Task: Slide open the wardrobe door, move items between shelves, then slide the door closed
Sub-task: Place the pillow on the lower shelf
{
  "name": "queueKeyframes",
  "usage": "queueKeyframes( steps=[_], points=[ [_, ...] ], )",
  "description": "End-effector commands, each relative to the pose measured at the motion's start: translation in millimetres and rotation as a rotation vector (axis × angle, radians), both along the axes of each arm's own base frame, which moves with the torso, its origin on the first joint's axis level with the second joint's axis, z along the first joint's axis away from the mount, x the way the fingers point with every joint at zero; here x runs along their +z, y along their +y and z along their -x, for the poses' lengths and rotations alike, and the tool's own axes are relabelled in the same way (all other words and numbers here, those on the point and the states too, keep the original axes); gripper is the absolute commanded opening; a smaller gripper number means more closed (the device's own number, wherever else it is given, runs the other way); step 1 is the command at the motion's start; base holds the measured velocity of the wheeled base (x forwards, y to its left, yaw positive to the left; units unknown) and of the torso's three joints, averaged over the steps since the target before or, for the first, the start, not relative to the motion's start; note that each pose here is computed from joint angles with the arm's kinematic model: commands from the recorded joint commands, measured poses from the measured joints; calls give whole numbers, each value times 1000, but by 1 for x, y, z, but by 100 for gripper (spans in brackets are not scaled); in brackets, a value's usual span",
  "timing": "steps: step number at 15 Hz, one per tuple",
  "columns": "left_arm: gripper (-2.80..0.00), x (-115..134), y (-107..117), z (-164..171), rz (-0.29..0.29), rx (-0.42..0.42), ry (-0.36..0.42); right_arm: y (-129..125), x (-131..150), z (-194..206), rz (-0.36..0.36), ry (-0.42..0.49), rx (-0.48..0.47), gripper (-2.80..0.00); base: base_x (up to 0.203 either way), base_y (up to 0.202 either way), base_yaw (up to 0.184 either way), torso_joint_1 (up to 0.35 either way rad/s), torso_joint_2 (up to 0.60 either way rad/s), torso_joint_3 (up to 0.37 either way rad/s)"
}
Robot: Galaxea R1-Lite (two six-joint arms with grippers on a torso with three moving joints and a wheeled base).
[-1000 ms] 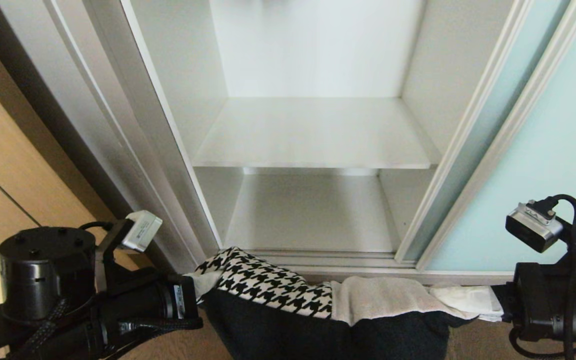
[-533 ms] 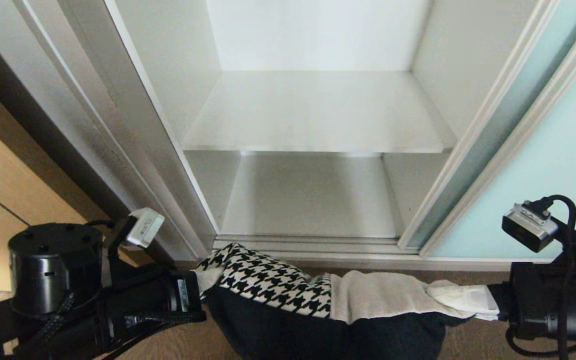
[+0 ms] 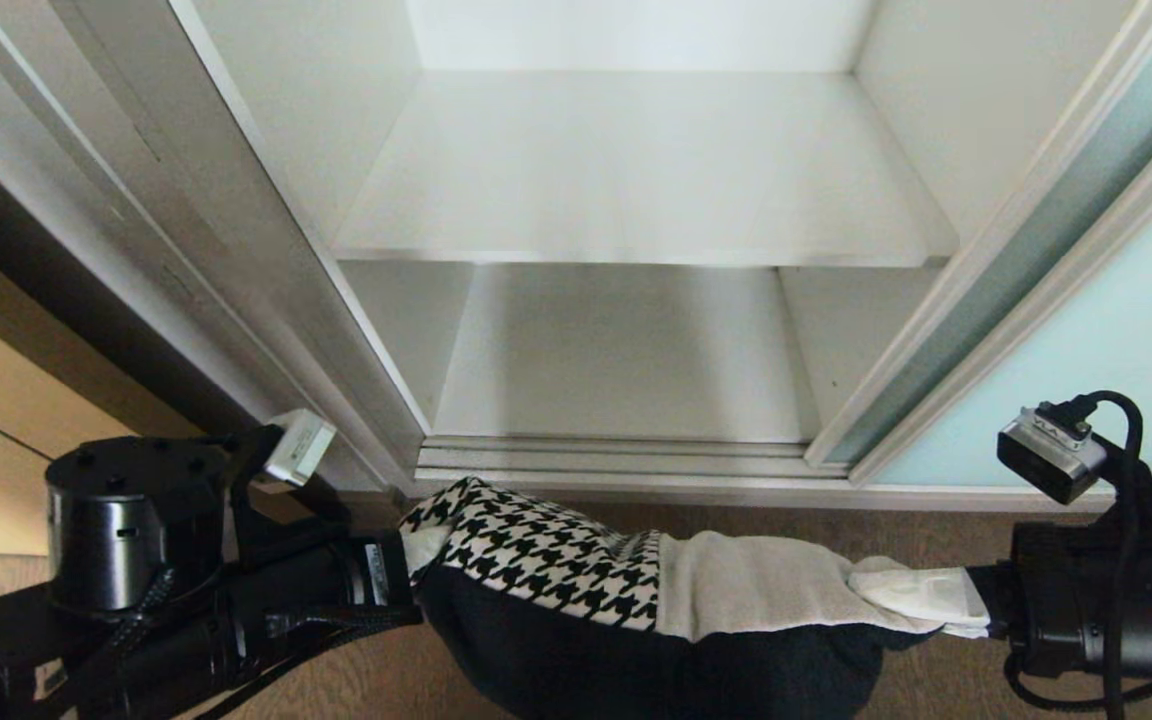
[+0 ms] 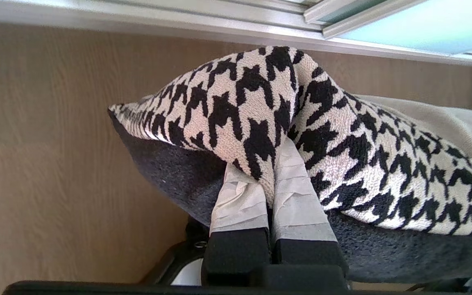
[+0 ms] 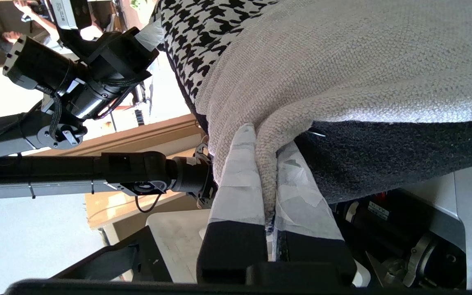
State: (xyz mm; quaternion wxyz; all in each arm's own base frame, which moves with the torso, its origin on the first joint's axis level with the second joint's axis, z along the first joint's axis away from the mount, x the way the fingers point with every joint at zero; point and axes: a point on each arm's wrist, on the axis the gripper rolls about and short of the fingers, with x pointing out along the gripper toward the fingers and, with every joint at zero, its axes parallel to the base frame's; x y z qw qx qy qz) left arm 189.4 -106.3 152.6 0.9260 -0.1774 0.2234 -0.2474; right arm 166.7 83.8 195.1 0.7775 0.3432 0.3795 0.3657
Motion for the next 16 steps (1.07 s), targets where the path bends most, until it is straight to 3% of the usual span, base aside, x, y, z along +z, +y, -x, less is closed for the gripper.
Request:
queueKeyframes(
  steps=[1, 11, 14, 16],
  points=[
    [-280, 1, 0, 0, 6, -1, -3, 1, -1, -2, 0, 10, 3, -280, 0, 0, 0, 12, 1, -196],
    [-280, -1, -1, -2, -3, 3, 9, 2, -3, -4, 0, 13, 4, -280, 0, 0, 0, 2, 5, -198],
    [-280, -10, -3, -5, -22, 0, 45, 4, -7, -8, 10, 29, 5, -280, 0, 0, 0, 6, 7, -77],
    [-280, -5, -3, -4, -15, -1, 19, 7, -12, -16, 13, 34, 4, -280, 0, 0, 0, 1, 1, -16]
  ],
)
